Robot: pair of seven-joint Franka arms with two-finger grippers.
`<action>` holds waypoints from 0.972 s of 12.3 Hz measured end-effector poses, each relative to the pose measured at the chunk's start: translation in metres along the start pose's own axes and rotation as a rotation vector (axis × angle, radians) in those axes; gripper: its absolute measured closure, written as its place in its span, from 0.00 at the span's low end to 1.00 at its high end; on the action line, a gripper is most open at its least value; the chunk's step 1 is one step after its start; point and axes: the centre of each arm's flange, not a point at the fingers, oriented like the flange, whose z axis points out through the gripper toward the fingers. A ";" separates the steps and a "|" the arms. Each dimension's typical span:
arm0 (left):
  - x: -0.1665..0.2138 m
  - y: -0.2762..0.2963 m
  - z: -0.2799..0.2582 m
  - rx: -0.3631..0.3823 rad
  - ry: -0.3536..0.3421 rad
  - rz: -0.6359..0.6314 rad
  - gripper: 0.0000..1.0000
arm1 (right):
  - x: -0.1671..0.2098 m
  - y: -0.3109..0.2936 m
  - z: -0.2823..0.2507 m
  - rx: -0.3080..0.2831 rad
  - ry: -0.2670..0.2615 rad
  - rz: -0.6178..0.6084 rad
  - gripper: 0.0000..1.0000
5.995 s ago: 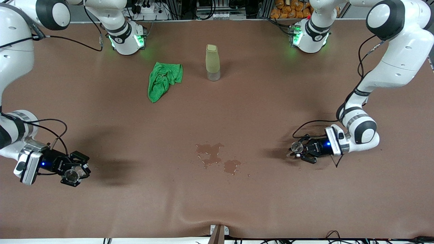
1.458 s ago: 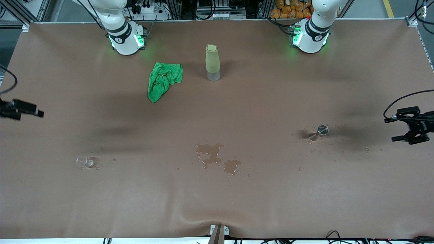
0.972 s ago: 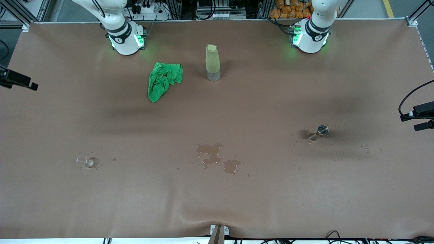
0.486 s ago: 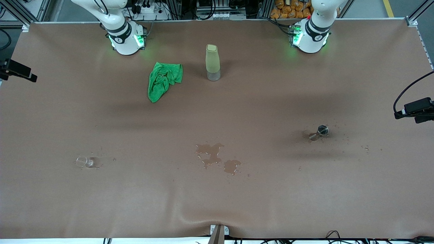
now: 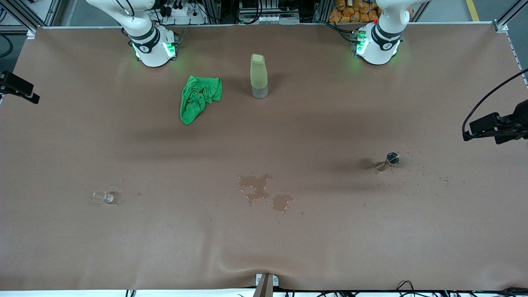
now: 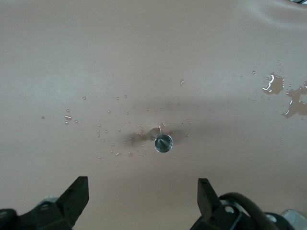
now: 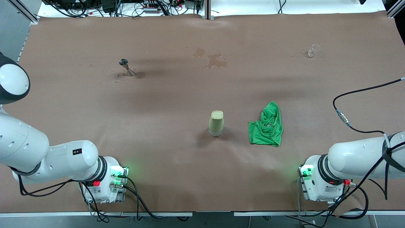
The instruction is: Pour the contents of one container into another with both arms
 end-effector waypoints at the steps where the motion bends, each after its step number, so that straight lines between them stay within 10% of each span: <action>1: -0.002 0.008 -0.004 0.012 0.007 0.008 0.00 | -0.001 0.000 -0.003 -0.001 0.009 0.000 0.00; 12: -0.011 0.071 -0.030 0.055 0.075 0.038 0.00 | -0.004 0.002 -0.005 0.012 0.002 0.055 0.00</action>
